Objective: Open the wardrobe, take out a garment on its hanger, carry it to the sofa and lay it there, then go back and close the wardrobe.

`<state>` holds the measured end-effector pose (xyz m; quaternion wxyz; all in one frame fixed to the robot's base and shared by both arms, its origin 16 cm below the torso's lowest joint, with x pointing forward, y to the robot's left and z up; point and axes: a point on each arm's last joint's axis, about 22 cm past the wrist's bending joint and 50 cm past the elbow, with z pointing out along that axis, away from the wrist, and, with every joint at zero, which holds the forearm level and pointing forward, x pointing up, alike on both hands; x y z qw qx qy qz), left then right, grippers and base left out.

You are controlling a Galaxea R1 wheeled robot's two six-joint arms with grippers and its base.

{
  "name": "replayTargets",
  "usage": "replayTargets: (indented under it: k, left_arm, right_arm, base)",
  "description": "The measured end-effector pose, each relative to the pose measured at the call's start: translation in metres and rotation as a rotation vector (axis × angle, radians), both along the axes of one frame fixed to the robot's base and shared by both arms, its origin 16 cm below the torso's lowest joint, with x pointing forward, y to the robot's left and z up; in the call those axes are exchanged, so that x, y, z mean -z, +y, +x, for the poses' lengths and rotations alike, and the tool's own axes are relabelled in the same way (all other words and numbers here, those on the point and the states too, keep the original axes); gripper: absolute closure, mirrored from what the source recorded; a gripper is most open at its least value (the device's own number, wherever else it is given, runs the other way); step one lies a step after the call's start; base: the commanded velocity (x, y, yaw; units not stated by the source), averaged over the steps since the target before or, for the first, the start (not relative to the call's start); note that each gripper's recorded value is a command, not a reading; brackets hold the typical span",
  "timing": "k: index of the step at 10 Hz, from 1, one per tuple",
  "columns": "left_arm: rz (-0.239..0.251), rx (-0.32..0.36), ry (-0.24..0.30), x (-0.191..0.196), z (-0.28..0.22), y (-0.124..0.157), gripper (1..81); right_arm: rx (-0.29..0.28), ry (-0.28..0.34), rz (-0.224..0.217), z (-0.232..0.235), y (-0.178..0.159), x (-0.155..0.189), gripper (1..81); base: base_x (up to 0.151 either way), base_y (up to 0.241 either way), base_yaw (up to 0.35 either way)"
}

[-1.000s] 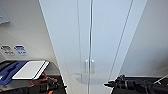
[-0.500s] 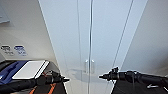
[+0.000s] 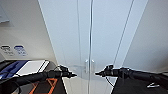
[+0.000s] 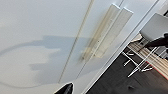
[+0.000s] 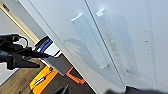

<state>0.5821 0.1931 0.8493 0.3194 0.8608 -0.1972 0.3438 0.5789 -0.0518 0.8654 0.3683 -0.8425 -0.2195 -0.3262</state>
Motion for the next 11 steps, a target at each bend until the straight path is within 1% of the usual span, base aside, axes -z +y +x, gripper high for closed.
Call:
replayTargets:
  k: [2, 3, 4, 5, 7, 8, 9, 11]
  left_arm:
    - [0.018, -0.012, 0.015, 0.013, 0.014, -0.007, 1.0]
    - [0.02, -0.008, 0.02, 0.017, 0.019, -0.017, 1.0]
    - [0.016, 0.007, 0.026, 0.021, 0.022, -0.035, 1.0]
    - [0.015, 0.014, 0.03, 0.024, 0.024, -0.046, 1.0]
    - [0.023, 0.008, 0.037, 0.029, 0.028, -0.047, 1.0]
    - [0.03, -0.002, 0.039, 0.032, 0.032, -0.044, 1.0]
    - [0.034, -0.008, 0.041, 0.035, 0.036, -0.048, 1.0]
    - [0.032, -0.004, 0.042, 0.039, 0.041, -0.064, 1.0]
  right_arm:
    - [-0.001, -0.016, 0.004, 0.014, 0.015, -0.01, 1.0]
    - [0.0, -0.031, 0.009, 0.022, 0.022, -0.019, 1.0]
    - [0.001, -0.038, 0.014, 0.028, 0.027, -0.024, 1.0]
    - [0.003, -0.048, 0.027, 0.03, 0.029, -0.029, 1.0]
    - [0.013, -0.067, 0.053, 0.036, 0.029, -0.033, 1.0]
    - [0.024, -0.073, 0.054, 0.041, 0.029, -0.033, 1.0]
    - [0.032, -0.077, 0.049, 0.048, 0.029, -0.033, 1.0]
    - [0.054, -0.089, 0.034, 0.062, 0.028, -0.032, 1.0]
  base:
    - [0.0, 0.0, 0.0]
    - [0.0, 0.0, 0.0]
    - [0.0, 0.0, 0.0]
    - [0.0, 0.0, 0.0]
    - [0.0, 0.0, 0.0]
    - [0.0, 0.0, 0.0]
    - [0.0, 0.0, 0.0]
    - [0.0, 0.0, 0.0]
